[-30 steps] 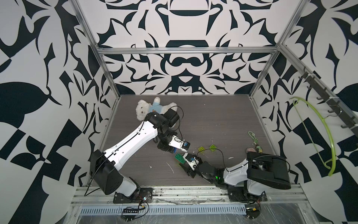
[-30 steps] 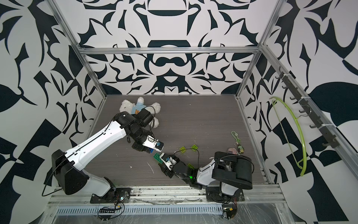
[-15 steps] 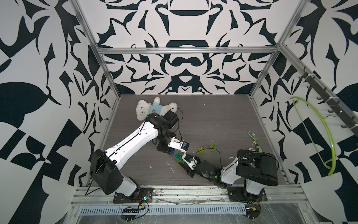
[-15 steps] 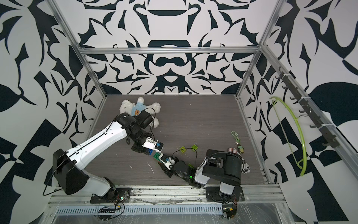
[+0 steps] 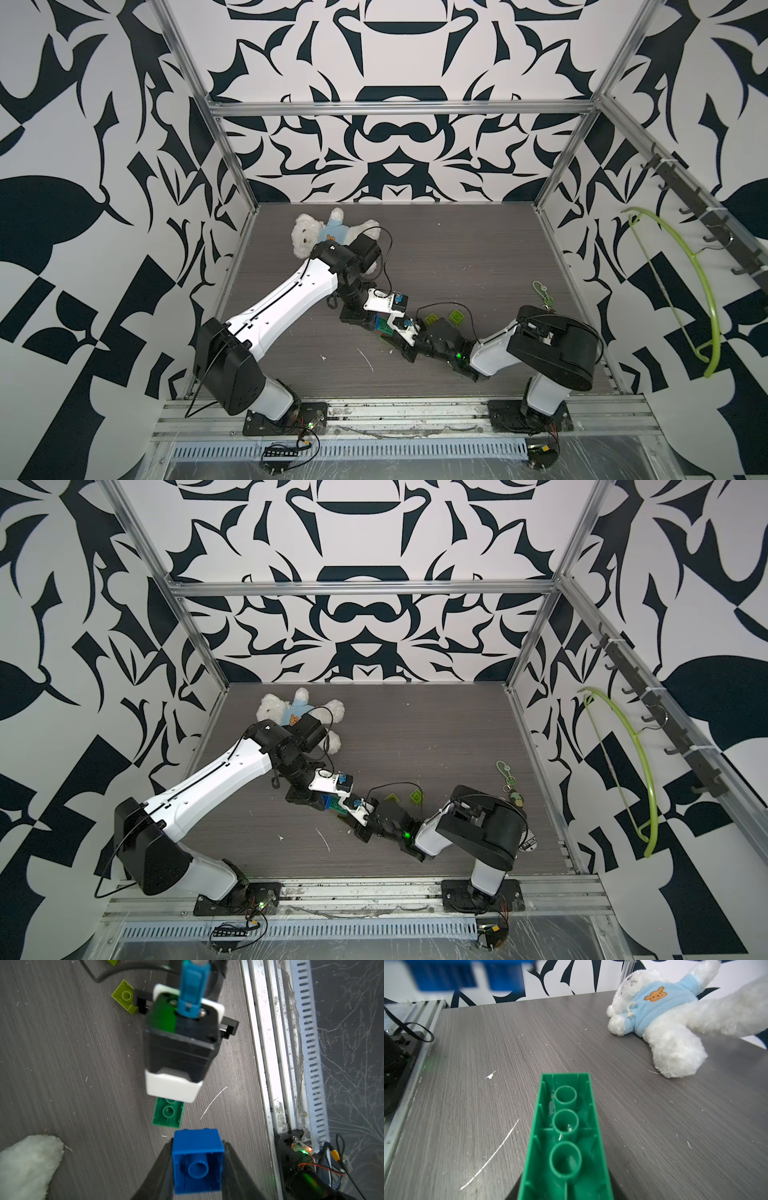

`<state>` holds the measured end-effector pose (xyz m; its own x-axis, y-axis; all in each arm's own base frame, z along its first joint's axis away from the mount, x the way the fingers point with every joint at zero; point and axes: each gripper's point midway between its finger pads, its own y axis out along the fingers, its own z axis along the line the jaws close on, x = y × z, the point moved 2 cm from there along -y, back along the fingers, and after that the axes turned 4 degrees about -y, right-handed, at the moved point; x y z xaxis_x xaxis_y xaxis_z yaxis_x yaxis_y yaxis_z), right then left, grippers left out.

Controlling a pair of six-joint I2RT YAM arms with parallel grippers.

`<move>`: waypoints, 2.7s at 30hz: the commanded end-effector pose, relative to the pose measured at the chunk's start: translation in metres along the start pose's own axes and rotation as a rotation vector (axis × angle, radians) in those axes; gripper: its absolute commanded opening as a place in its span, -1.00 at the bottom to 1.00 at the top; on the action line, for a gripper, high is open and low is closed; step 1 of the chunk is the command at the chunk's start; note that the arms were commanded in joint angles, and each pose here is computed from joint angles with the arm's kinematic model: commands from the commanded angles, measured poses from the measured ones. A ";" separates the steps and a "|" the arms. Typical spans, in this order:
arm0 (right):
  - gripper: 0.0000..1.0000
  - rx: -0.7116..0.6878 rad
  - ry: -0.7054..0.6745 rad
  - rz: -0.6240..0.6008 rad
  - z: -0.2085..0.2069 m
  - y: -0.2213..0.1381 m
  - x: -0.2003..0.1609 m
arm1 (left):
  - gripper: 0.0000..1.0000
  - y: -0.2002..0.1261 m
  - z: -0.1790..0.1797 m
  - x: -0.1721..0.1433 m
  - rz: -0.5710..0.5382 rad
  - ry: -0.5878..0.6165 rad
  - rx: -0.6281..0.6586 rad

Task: Assemble a carrot with lego
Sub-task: Adjust the lego brick at the center of the board.

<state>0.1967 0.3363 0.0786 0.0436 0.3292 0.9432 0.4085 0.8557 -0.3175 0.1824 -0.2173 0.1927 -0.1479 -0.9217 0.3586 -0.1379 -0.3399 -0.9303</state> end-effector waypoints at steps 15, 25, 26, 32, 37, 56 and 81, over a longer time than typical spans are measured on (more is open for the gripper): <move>0.10 0.112 0.045 -0.042 -0.002 0.006 0.004 | -1.00 0.000 0.006 -0.001 0.007 -0.048 -0.010; 0.19 0.055 0.049 -0.091 -0.008 -0.009 0.003 | -1.00 0.002 0.007 -0.002 0.009 -0.050 -0.014; 0.20 0.055 0.051 -0.096 -0.008 -0.010 0.004 | -1.00 0.003 0.007 -0.001 0.008 -0.050 -0.013; 0.19 0.036 0.053 -0.128 -0.010 -0.016 0.007 | -1.00 0.007 0.007 0.005 -0.026 -0.062 -0.040; 0.14 0.020 0.041 -0.144 -0.011 -0.020 0.008 | -1.00 0.011 0.006 0.009 -0.028 -0.067 -0.062; -0.01 0.022 0.035 -0.144 -0.011 -0.017 0.004 | -1.00 0.043 0.014 0.028 0.057 0.048 -0.129; 0.07 0.001 0.045 -0.126 -0.012 -0.022 -0.002 | -1.00 0.057 0.025 0.030 0.100 0.111 -0.136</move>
<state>0.1943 0.3102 0.0672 0.0725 0.2545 0.9644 0.3917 0.8819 -0.2622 0.1958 -0.2669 0.1466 -0.2585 -0.9245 0.2802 -0.2371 -0.2205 -0.9461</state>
